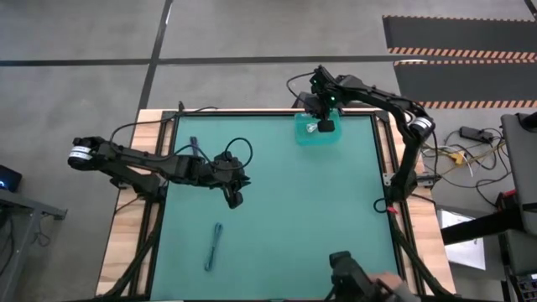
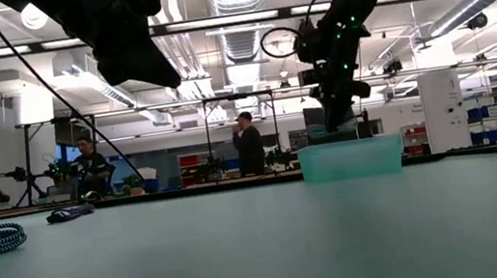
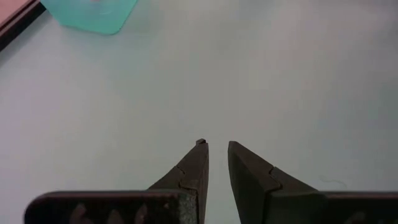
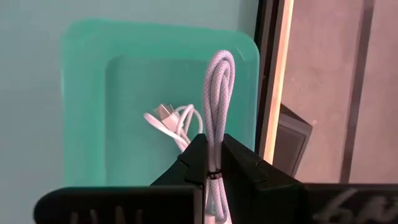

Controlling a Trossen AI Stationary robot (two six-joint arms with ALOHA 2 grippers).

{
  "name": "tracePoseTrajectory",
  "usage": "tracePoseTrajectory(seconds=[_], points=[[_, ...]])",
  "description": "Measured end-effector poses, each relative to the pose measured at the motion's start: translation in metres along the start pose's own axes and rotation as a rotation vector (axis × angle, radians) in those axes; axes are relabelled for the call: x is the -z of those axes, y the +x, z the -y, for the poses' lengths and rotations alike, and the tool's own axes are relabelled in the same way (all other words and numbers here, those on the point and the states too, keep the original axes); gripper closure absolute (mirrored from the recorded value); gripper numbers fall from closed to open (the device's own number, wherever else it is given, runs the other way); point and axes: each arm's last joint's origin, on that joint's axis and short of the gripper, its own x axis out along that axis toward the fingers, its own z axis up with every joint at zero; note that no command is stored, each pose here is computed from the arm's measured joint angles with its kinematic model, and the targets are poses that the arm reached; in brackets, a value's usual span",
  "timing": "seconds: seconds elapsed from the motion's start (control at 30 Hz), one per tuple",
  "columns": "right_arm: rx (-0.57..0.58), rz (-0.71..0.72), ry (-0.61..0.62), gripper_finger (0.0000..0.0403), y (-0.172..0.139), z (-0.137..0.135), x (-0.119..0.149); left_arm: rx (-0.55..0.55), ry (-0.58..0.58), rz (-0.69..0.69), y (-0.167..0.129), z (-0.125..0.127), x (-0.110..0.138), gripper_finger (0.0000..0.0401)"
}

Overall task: Pick and place USB-C Cables
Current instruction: Put the white charger cable into the blue bin

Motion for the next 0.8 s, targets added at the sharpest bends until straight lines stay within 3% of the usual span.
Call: tracePoseTrajectory(seconds=[0.8], points=[[-0.086, -0.028, 0.034, 0.0383, 0.042, 0.007, 0.015, -0.015, -0.006, 0.025, 0.000, 0.000, -0.002, 0.0356]])
